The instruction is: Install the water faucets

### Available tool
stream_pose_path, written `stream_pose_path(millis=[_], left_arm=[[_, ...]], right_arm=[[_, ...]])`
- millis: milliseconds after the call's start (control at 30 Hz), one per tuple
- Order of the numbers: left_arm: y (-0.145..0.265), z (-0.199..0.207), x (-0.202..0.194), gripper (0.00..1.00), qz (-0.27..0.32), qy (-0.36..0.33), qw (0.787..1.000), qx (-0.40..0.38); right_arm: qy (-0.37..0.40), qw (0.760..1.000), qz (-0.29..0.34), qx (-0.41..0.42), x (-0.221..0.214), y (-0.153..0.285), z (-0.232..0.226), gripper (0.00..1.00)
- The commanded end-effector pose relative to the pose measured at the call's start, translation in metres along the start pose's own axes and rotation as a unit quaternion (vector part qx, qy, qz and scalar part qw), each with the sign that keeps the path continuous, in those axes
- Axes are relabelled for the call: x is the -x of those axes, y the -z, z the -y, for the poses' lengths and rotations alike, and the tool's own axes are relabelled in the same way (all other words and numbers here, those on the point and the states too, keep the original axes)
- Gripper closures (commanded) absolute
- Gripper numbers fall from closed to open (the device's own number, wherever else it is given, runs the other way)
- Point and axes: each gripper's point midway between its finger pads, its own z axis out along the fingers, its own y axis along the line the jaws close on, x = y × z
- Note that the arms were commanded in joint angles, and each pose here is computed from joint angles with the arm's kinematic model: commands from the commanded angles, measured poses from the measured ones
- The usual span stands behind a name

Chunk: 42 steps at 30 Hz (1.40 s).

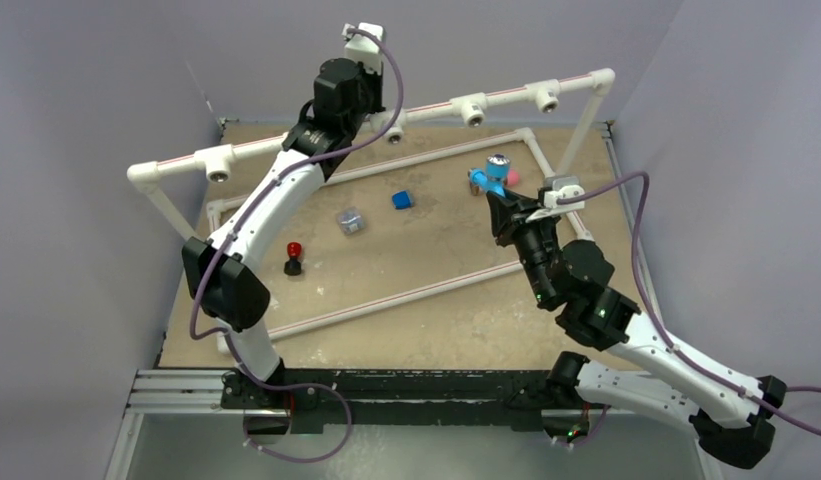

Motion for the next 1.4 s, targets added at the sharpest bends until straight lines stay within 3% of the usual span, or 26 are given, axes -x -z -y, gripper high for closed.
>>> stream_pose_path(millis=[0, 267, 867, 1367], left_arm=[[-0.002, -0.006, 0.001, 1.0, 0.016, 0.027, 0.999, 0.022], [0.008, -0.011, -0.022, 1.0, -0.015, 0.046, 0.998, 0.038], [0.014, -0.014, -0.071, 1.0, -0.076, 0.034, 0.995, 0.046], [0.012, -0.011, -0.091, 1.0, -0.104, 0.02, 0.994, 0.04]], right_arm=[[-0.029, 0.999, 0.042, -0.001, 0.021, -0.001, -0.001, 1.0], [-0.011, 0.997, 0.062, -0.045, 0.024, -0.006, 0.012, 1.0], [0.039, 0.967, 0.25, -0.002, 0.061, -0.007, 0.005, 1.0], [0.083, 0.958, 0.276, 0.002, 0.052, -0.034, 0.006, 1.0]])
